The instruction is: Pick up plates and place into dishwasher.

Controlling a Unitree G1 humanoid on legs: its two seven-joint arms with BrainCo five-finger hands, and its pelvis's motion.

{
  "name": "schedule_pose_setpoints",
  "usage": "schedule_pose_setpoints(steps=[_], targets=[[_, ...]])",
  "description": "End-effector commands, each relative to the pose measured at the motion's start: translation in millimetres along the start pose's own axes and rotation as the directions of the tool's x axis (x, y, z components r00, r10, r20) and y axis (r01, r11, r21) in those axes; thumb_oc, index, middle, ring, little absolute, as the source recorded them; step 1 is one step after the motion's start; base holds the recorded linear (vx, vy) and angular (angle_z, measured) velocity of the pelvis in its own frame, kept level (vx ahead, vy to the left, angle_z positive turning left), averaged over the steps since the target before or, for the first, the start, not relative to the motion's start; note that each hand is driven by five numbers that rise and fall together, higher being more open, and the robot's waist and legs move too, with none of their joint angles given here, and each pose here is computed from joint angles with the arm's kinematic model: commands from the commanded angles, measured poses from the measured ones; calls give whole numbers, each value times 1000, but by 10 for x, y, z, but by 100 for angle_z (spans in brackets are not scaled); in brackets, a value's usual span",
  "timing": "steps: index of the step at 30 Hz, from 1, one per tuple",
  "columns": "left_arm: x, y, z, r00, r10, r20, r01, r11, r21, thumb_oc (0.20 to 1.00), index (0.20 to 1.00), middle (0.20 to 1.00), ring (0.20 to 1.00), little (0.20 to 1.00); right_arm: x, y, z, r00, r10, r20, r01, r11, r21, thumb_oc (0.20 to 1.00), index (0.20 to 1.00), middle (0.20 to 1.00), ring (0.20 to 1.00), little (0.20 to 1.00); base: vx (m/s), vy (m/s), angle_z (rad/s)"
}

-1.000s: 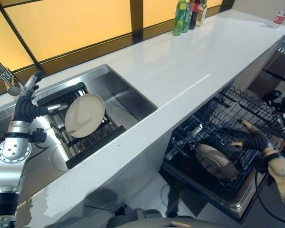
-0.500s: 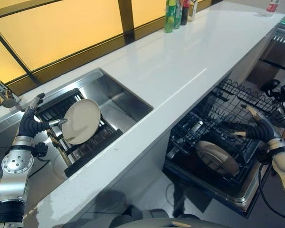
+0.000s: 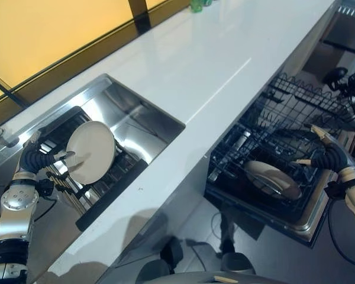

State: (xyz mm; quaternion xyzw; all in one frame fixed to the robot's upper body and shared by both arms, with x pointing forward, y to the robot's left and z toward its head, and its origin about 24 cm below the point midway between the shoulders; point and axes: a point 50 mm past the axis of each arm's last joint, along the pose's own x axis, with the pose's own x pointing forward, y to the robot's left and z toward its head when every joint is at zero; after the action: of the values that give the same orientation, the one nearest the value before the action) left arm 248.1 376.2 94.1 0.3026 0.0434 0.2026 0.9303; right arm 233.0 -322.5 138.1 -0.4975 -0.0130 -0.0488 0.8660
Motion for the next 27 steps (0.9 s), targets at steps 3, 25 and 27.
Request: schedule_pose_setpoints(steps=[3,25,27], targets=[[198,320,234,994,97,57,-99,994,43,1000,1000,1000,1000,1000,150,-312,340,983,-97,154,102,995,-20,1000,1000,1000,1000,1000,12,87,-6],[354,597,-140,943,150,-298,-87,973,214,1000,1000,1000,1000,1000,304,-588,618,962,-129,240,156,983,-97,1000,1000,1000,1000,1000,-23,106,-7],[367,579,-138,943,122,-309,-68,981,180,1000,1000,1000,1000,1000,313,-591,634,960,-137,245,164,982,-96,1000,1000,1000,1000,1000,-49,31,-5]])
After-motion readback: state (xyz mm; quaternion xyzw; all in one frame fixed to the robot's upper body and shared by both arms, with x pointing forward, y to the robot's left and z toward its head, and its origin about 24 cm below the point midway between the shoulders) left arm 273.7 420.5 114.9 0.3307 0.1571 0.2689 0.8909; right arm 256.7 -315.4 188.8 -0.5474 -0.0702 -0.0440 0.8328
